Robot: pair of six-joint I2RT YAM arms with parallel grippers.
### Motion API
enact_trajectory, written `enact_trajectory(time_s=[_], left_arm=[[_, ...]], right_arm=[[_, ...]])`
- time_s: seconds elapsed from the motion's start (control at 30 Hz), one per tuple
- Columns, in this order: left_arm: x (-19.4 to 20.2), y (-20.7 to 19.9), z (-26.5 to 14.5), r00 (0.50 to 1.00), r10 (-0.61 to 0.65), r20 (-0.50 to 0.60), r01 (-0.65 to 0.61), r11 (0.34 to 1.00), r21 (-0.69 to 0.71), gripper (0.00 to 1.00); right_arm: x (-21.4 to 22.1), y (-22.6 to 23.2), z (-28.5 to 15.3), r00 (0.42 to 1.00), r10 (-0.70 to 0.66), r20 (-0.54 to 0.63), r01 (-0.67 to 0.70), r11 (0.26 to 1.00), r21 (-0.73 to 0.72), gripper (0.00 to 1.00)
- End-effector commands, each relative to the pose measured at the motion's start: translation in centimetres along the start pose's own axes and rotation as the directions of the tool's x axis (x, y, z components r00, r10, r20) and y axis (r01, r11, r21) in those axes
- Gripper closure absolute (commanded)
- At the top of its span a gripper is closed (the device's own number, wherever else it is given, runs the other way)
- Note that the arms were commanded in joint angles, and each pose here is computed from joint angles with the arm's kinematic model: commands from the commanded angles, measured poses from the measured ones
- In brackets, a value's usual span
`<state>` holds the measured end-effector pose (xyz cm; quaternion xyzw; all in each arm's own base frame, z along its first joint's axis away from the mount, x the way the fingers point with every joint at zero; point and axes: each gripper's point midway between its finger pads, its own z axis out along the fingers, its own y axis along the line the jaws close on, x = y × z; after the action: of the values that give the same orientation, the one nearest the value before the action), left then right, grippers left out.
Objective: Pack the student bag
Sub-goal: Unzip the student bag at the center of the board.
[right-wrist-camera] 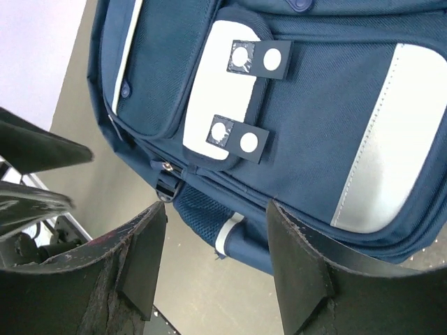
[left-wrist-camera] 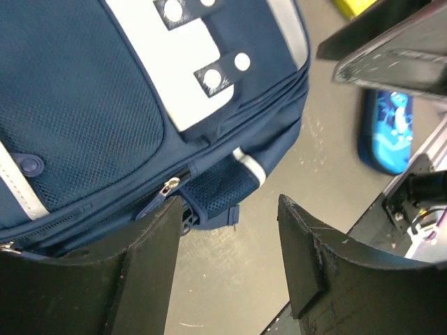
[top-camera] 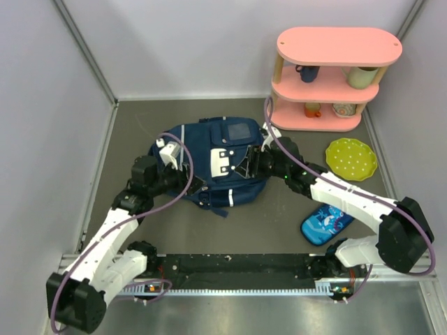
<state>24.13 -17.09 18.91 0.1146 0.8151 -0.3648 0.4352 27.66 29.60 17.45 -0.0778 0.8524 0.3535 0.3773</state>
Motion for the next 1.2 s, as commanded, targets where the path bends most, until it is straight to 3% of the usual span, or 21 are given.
enact_trajectory(time_s=[0.0,0.37,0.63,0.83,0.97,1.17], left_arm=[[2.1,0.9,1.5,0.996,0.048,-0.075,-0.049,0.999,-0.009,0.39],[6.0,4.6,3.1,0.972,-0.029,-0.234,-0.017,0.981,-0.191,0.43],[6.7,6.2,4.4,0.965,-0.038,-0.26,-0.028,0.969,-0.247,0.43],[5.9,6.4,5.5,0.978,-0.042,-0.203,-0.01,0.969,-0.245,0.43],[5.4,6.0,6.1,0.986,-0.033,-0.163,-0.002,0.978,-0.21,0.5],[6.0,5.8,6.5,0.985,-0.033,-0.172,0.002,0.983,-0.182,0.76]], right_arm=[[-0.9,0.5,0.3,0.999,-0.041,-0.007,0.041,0.999,-0.012,0.41],[0.4,-0.2,-0.6,1.0,-0.02,-0.021,0.02,1.0,-0.008,0.41],[1.2,-0.4,-0.3,0.999,-0.005,-0.045,0.004,1.0,-0.011,0.4],[1.0,-0.3,0.0,0.999,-0.004,-0.047,0.003,1.0,-0.014,0.4],[1.2,-0.4,0.2,0.998,0.001,-0.056,-0.002,1.0,-0.012,0.4],[1.7,-0.6,0.4,0.998,0.006,-0.07,-0.006,1.0,-0.009,0.4]])
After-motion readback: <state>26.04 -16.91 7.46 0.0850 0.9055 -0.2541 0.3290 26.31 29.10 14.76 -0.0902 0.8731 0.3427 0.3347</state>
